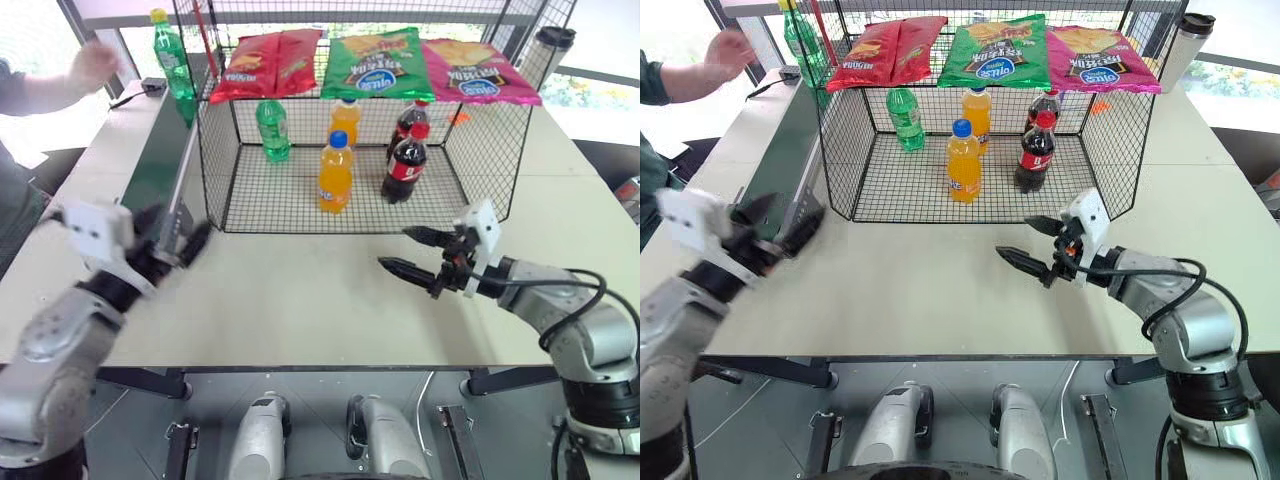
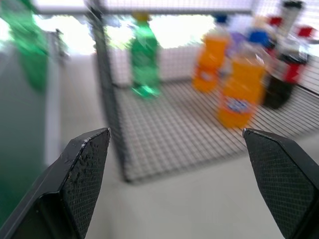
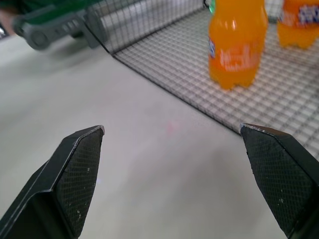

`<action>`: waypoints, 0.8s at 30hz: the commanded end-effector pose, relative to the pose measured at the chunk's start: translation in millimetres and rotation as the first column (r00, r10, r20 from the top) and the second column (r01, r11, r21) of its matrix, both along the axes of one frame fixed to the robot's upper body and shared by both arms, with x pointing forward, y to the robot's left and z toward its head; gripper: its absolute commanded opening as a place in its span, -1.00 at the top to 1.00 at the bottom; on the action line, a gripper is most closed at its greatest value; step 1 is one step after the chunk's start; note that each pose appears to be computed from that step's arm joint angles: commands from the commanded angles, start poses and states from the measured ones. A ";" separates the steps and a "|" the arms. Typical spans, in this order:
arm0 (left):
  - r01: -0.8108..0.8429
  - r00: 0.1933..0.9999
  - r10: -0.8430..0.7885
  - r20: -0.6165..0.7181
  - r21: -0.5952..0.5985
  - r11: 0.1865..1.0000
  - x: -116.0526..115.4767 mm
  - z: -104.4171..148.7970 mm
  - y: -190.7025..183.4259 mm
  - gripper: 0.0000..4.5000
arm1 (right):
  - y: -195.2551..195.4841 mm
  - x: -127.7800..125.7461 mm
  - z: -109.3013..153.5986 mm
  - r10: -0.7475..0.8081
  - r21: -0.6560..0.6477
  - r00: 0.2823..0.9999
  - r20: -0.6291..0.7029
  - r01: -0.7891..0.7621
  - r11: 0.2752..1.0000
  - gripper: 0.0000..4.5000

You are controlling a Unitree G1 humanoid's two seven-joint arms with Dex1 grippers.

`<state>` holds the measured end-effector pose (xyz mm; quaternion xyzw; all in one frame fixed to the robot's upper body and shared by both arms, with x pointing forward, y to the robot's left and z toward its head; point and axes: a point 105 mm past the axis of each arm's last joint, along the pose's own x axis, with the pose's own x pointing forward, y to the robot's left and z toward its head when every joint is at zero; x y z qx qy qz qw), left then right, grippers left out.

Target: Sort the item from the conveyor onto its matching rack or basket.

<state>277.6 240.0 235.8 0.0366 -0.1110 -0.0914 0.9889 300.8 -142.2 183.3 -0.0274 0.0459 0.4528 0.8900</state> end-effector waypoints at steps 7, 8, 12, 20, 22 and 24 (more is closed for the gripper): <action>-0.417 0.908 0.417 0.031 -0.007 0.909 6.0 2.6 70.4 -0.98 | 43.1 -19.3 29.4 0.170 -0.022 0.980 0.105 -0.168 0.986 -1.00; -0.431 0.902 0.431 0.028 -0.007 0.902 6.6 1.1 72.3 -0.98 | 43.5 -19.2 28.7 0.169 -0.023 0.980 0.104 -0.167 0.986 -1.00; -0.471 0.882 0.471 -0.005 -0.009 0.882 13.3 -11.6 75.2 -0.98 | 43.6 -20.2 21.2 0.171 -0.033 0.981 0.088 -0.169 0.985 -1.00; -0.371 0.928 0.369 -0.045 -0.033 0.928 35.6 -22.2 57.6 -0.98 | 42.0 -21.0 16.1 0.166 -0.033 0.983 0.077 -0.164 0.986 -1.00; -0.357 0.933 0.356 -0.046 -0.022 0.934 40.6 -22.1 56.4 -0.98 | 41.5 -21.1 14.4 0.163 -0.034 0.984 0.075 -0.161 0.986 -1.00; -0.353 0.935 0.352 -0.045 -0.015 0.936 45.5 -20.9 57.0 -0.98 | 40.7 -20.8 12.9 0.156 -0.034 0.985 0.074 -0.154 0.987 -1.00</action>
